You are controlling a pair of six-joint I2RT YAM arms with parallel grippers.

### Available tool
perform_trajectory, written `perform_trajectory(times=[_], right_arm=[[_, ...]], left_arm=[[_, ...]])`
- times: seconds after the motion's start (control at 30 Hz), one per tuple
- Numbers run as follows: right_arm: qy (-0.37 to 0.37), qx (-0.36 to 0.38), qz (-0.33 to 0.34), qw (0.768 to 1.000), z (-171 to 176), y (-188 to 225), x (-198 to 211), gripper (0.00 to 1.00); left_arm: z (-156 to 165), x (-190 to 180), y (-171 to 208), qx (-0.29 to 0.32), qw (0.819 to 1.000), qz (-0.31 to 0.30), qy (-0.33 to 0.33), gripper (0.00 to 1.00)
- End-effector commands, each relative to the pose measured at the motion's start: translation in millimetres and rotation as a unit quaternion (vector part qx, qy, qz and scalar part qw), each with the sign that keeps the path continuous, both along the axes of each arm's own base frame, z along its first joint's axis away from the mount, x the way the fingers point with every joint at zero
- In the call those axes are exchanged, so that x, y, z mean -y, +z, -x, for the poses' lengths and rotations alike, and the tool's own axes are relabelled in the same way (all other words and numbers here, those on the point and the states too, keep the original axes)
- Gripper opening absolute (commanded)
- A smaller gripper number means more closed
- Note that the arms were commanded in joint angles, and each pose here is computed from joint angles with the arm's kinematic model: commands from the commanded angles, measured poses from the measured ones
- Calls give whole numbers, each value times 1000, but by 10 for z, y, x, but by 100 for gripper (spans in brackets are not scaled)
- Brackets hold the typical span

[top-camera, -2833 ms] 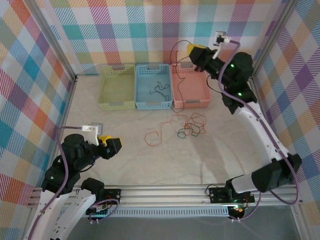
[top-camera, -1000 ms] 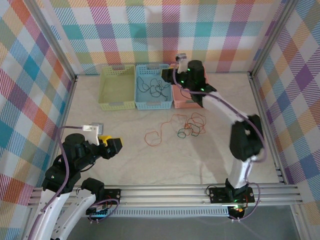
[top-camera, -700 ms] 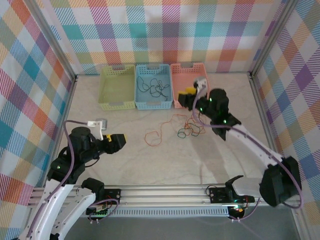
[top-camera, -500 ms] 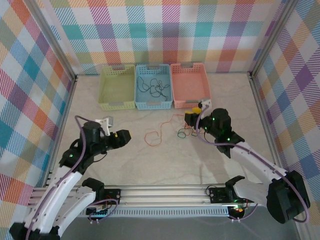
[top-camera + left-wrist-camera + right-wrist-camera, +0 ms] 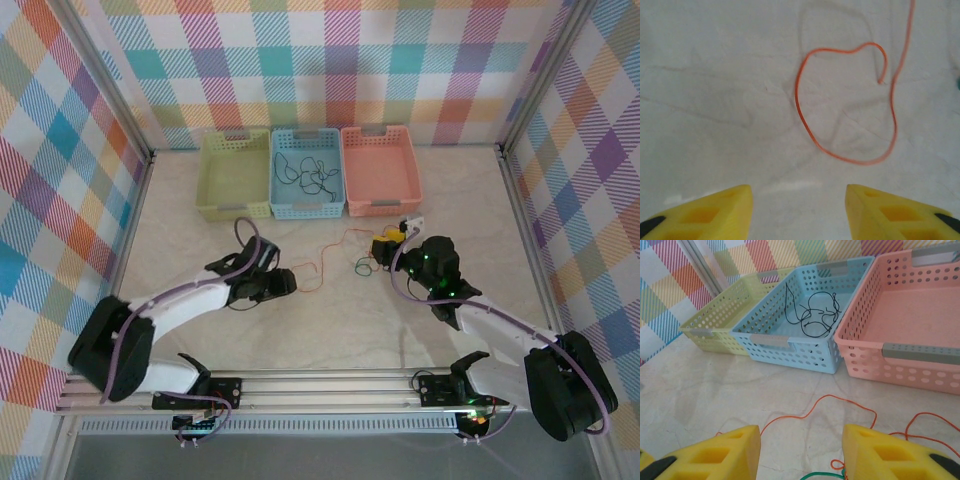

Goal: Untangle the cables

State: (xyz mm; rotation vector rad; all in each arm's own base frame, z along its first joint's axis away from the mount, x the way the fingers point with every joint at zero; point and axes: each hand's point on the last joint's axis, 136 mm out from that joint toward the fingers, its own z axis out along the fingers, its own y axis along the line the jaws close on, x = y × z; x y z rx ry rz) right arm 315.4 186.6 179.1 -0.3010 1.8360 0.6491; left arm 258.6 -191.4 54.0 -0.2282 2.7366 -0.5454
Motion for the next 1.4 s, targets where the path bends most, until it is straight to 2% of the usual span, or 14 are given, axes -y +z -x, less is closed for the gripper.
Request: perform_trajectory(times=[0.0, 0.13, 0.27, 0.8, 1.13, 1.37], right_arm=[[-7, 26, -11, 1000, -32, 134, -6, 47], [-10, 30, -6, 999, -21, 142, 14, 47], [-13, 29, 0, 999, -34, 130, 25, 47], [-12, 16, 8, 1000, -50, 102, 15, 48], [-15, 15, 12, 1000, -45, 108, 31, 48], [-17, 12, 13, 1000, -50, 89, 34, 48]], left_arm=[[-186, 72, 50, 16, 999, -40, 3, 49], [-243, 122, 22, -5, 997, -80, -2, 49], [-208, 135, -92, -59, 992, -111, -11, 48], [-164, 114, -295, -107, 981, -161, -7, 47], [-136, 145, -363, -127, 978, -166, -13, 34], [-138, 170, -370, -126, 979, -161, -20, 15]])
